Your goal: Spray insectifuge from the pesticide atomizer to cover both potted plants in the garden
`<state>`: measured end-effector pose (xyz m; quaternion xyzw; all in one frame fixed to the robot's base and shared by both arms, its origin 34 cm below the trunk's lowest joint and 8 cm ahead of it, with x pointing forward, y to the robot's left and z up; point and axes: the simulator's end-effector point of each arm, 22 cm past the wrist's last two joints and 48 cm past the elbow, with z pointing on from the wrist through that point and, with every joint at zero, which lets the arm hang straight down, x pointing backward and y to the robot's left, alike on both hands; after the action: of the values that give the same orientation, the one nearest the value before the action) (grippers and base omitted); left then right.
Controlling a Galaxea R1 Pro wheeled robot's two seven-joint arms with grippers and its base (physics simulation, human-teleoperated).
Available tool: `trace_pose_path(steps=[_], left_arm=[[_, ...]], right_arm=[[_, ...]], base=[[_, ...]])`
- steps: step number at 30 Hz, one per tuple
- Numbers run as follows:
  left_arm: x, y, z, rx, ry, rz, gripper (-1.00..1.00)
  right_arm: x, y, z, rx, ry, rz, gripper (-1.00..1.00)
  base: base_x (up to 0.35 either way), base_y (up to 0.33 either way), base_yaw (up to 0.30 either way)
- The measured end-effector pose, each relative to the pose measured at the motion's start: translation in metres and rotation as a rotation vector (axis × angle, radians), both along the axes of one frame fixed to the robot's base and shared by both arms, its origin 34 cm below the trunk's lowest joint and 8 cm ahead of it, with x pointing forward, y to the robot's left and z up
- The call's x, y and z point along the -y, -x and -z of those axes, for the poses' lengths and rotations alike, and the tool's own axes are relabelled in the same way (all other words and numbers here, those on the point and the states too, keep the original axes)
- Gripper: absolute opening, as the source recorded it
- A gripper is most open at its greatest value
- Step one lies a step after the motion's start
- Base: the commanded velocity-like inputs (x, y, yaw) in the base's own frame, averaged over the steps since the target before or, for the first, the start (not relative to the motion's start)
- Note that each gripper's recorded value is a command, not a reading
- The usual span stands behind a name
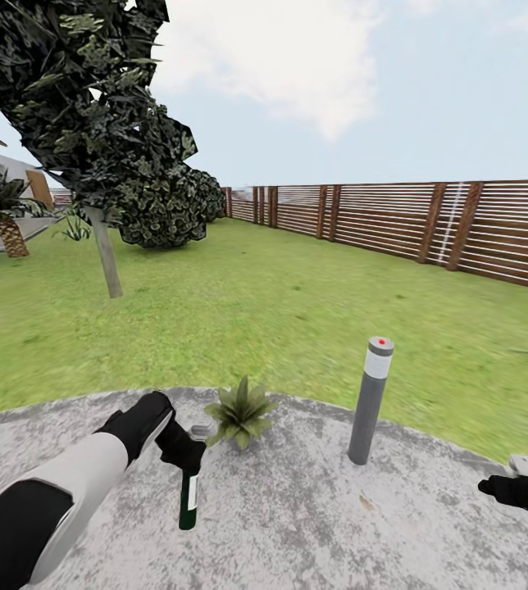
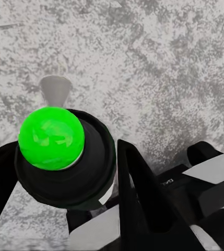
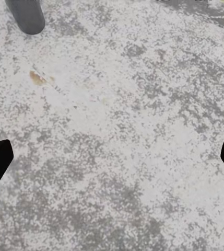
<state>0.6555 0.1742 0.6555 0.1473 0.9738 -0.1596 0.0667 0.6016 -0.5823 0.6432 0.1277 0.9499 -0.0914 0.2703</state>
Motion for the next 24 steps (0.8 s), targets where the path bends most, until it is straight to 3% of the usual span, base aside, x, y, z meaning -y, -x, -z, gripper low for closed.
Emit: trace_pose_path(steps=[9,11,13,15,22,24], left_arm=[[-0.008,0.018,0.017,-0.063,-0.015,-0.015,-1.0],[-0.008,0.018,0.017,-0.063,-0.015,-0.016,-1.0],[-0.007,0.018,0.017,-0.063,-0.014,-0.013,-1.0],[-0.004,0.018,0.016,-0.061,-0.013,-0.009,-1.0],[-0.003,0.018,0.016,-0.06,-0.013,-0.006,-1.0],[-0.003,0.018,0.016,-0.06,-0.013,-0.006,-1.0]], right_arm=[[0.0,0.004,0.004,-0.016,0.005,-0.003,1.0],[0.0,0.016,0.018,-0.053,-0.005,0.007,1.0],[0.002,0.054,0.053,-0.154,-0.04,0.047,1.0],[0.001,0.076,0.071,-0.209,-0.06,0.07,1.0],[0.0,0.087,0.08,-0.235,-0.074,0.083,1.0],[-0.01,0.085,0.085,-0.238,-0.086,0.075,1.0]], base=[[0.011,0.0,0.0],[0.0,0.0,0.0],[0.0,0.0,0.0],[0.0,0.0,0.0],[0.0,0.0,0.0],[0.0,0.0,0.0]])
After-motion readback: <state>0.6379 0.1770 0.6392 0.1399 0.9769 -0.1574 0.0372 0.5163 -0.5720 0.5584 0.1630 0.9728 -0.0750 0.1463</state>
